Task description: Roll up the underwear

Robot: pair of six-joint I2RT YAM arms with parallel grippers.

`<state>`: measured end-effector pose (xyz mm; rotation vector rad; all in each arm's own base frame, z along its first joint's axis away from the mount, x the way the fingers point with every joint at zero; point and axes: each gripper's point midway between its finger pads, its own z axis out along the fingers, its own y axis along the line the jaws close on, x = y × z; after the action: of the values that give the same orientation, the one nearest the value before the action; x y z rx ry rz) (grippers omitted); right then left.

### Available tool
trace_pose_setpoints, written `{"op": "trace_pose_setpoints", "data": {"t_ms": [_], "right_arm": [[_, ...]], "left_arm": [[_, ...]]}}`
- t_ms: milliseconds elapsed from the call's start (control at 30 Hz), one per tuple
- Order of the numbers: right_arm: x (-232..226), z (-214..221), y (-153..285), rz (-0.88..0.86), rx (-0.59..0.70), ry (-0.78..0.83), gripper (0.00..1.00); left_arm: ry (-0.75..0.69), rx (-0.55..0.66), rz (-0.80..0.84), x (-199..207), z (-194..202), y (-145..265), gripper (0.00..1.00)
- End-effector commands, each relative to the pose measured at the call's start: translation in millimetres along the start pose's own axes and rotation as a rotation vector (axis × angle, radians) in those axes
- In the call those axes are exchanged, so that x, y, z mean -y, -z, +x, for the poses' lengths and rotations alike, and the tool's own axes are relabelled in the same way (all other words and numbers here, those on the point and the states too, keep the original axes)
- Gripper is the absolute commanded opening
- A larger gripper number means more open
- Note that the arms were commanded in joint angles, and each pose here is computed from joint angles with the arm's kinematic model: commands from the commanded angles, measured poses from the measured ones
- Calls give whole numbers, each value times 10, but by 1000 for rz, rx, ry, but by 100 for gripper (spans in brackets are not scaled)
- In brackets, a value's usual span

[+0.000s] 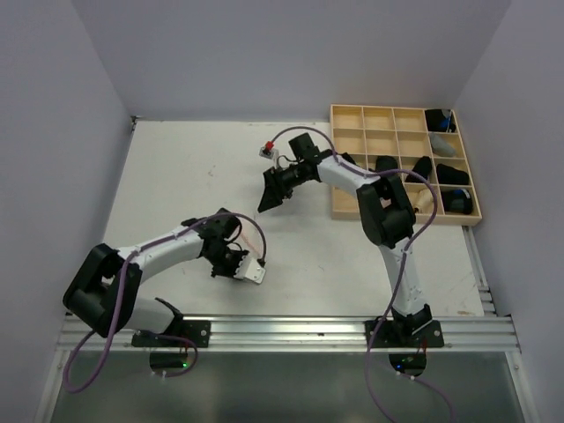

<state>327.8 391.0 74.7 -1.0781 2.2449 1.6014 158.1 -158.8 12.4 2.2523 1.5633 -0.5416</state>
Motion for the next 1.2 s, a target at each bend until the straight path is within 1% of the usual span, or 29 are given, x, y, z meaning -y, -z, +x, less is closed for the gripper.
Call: {"op": "trace_pose_setpoints", "data": {"t_ms": [0, 33, 67, 100, 133, 167, 200, 233, 267, 300, 333, 367, 400, 433, 467, 500, 567, 633, 667, 700, 733, 767, 800, 833, 933, 1067, 1100, 1167], "right_arm": [[-183, -224, 491, 143, 0, 239, 67], [-309, -290, 601, 159, 20, 285, 66], [-334, -300, 681, 190, 23, 324, 65], [-328, -184, 716, 205, 8, 322, 61], [-516, -223, 841, 225, 27, 378, 59], [-563, -182, 891, 238, 23, 426, 56], [-544, 0, 890, 247, 2, 417, 47], [-613, 36, 946, 263, 10, 439, 43], [-787, 24, 1058, 279, 37, 492, 39], [-799, 179, 1061, 283, 29, 490, 35], [-843, 233, 1091, 296, 28, 505, 33], [-989, 247, 1158, 305, 40, 558, 31], [-998, 384, 1142, 311, 17, 557, 29], [-1069, 447, 1082, 315, -7, 592, 28], [-1171, 481, 1070, 320, -26, 669, 27], [-1207, 591, 1006, 317, -66, 688, 27], [-1336, 726, 773, 296, -132, 788, 29], [-1429, 852, 487, 248, -175, 865, 35], [-1406, 858, 392, 251, -195, 919, 40], [-1319, 929, 244, 243, -238, 925, 42], [-1354, 990, 105, 213, -265, 956, 43], [-1309, 957, 3, 216, -268, 996, 47], [-1209, 1010, -105, 217, -290, 994, 48], [-1190, 1053, -207, 203, -309, 1026, 48], [-1131, 1094, -385, 193, -317, 1055, 51], [-997, 1175, -571, 201, -304, 1094, 52], [-944, 1167, -589, 226, -304, 1101, 52], [-855, 1148, -665, 257, -286, 1111, 52]], "left_arm": [[158, 18, 198, 267, -93, 4, 0], [202, 32, 236, 305, -129, -10, 0], [278, 26, 287, 345, -114, -70, 0], [313, 34, 296, 274, -147, -84, 0], [365, 49, 318, 258, -153, -94, 0], [449, 38, 373, 298, -106, -168, 0], [492, 41, 394, 281, -81, -192, 0], [539, 56, 399, 164, -74, -166, 0], [603, 50, 449, 189, -12, -232, 0], [633, 61, 462, 133, 2, -234, 0], [675, 85, 462, 13, 23, -195, 0], [719, 86, 497, 3, 89, -250, 0], [741, 94, 508, -41, 117, -249, 0], [778, 109, 518, -71, 156, -223, 0], [780, 115, 520, -159, 202, -257, 0], [786, 119, 522, -189, 228, -261, 0], [799, 119, 527, -263, 283, -301, 0], [817, 129, 557, -284, 268, -306, 0], [824, 135, 567, -308, 272, -335, 0], [831, 141, 574, -307, 264, -345, 0], [834, 143, 573, -323, 265, -357, 0], [847, 144, 582, -308, 270, -369, 0], [846, 149, 577, -326, 264, -372, 0], [854, 147, 582, -320, 260, -378, 0], [870, 144, 580, -339, 266, -386, 0], [872, 138, 554, -386, 276, -390, 3], [872, 137, 551, -392, 278, -390, 5], [871, 139, 551, -387, 276, -391, 6]]}}
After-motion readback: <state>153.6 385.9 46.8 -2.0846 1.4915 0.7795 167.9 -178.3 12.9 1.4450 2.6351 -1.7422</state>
